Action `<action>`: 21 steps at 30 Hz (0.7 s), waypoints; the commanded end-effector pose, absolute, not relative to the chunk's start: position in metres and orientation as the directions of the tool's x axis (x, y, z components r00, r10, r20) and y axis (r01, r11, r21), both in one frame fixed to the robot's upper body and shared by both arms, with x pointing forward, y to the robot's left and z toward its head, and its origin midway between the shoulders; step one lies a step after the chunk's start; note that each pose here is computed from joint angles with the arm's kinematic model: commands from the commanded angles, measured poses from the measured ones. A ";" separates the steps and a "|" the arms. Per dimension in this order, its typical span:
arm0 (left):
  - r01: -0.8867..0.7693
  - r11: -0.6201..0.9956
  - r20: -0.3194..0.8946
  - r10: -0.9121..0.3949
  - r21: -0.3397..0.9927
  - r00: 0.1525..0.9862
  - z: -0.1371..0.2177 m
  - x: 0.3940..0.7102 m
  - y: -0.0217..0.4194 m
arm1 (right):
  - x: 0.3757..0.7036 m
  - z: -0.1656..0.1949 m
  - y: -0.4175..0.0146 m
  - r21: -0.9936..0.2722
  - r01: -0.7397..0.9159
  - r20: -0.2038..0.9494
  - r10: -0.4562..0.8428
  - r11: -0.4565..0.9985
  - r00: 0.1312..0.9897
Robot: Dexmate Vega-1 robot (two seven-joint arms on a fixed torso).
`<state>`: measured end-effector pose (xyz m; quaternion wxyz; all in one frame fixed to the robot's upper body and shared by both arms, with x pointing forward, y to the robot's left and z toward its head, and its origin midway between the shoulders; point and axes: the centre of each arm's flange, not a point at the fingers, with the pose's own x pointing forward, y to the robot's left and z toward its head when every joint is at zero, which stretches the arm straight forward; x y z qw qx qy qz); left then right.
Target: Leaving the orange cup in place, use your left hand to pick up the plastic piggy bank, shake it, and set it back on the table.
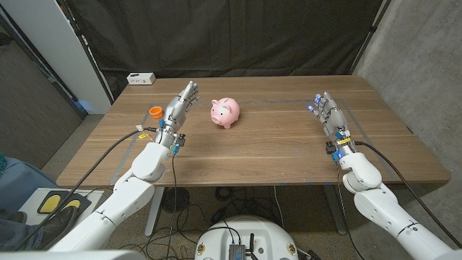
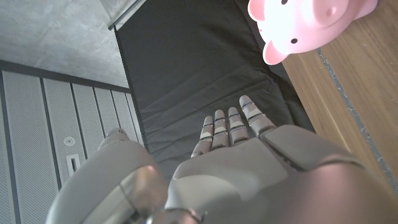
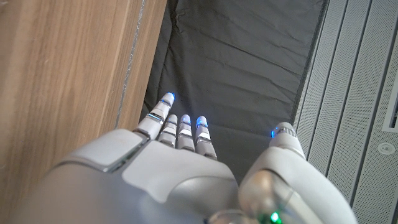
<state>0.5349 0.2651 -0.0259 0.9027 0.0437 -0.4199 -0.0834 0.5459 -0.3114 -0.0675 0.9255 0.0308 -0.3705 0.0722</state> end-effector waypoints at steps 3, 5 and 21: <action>0.120 0.993 0.733 -0.092 0.014 0.674 -0.048 0.551 0.290 | 0.548 -0.066 -0.307 -0.016 -0.163 0.668 0.132 0.986 0.732; 0.112 0.994 0.720 -0.088 0.015 0.689 -0.050 0.553 0.294 | 0.549 -0.067 -0.306 -0.019 -0.164 0.663 0.135 0.986 0.736; 0.130 0.992 0.670 -0.090 -0.009 0.737 -0.063 0.570 0.297 | 0.554 -0.073 -0.303 -0.003 -0.150 0.649 0.116 0.989 0.752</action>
